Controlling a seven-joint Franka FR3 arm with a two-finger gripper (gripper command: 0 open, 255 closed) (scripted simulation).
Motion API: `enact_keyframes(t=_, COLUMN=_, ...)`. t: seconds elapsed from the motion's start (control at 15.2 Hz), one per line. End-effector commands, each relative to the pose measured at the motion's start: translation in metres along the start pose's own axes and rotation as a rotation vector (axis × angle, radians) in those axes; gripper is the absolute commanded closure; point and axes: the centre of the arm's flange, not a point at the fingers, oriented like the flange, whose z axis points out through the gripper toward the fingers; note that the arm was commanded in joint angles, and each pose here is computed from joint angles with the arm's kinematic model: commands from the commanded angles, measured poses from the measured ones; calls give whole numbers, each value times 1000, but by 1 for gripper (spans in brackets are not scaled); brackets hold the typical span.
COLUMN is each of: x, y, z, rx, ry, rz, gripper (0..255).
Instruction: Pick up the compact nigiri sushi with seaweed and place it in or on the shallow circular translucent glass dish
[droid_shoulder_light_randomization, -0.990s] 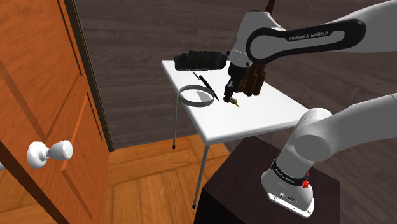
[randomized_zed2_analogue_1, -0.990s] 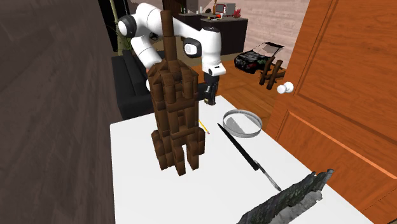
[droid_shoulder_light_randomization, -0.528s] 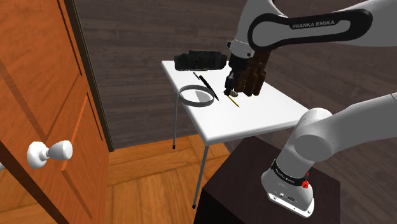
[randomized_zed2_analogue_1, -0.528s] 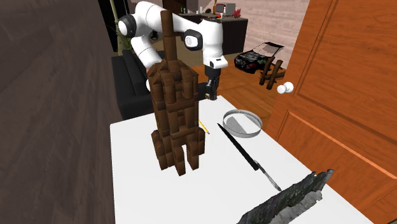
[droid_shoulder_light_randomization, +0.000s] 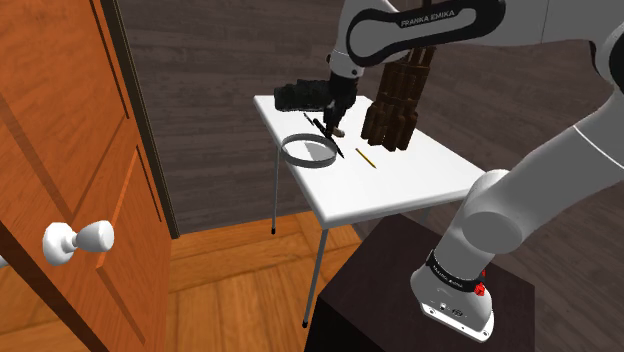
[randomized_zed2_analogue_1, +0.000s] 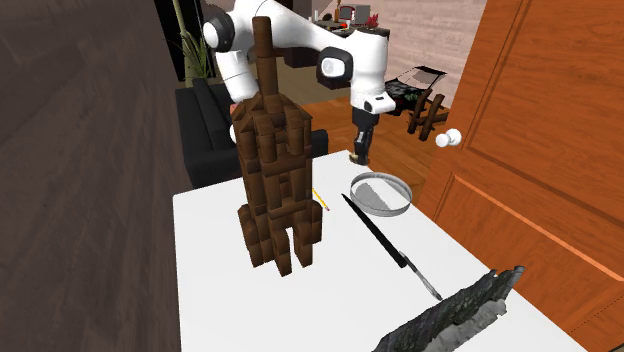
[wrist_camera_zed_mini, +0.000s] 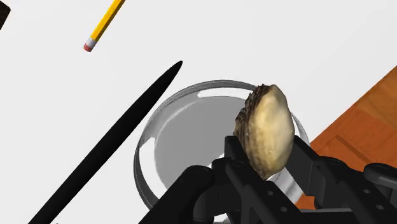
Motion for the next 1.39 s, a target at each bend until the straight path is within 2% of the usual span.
enact_keyframes(t=0.0, x=25, y=6, z=4, rx=0, ry=0, rz=0, gripper=255)
enact_keyframes(t=0.33, x=85, y=17, z=8, rx=0, ry=0, rz=0, gripper=255)
enact_keyframes(t=1.19, x=80, y=16, z=77, rx=0, ry=0, rz=0, gripper=255)
enact_keyframes(t=1.32, x=79, y=15, z=80, rx=0, ry=0, rz=0, gripper=255)
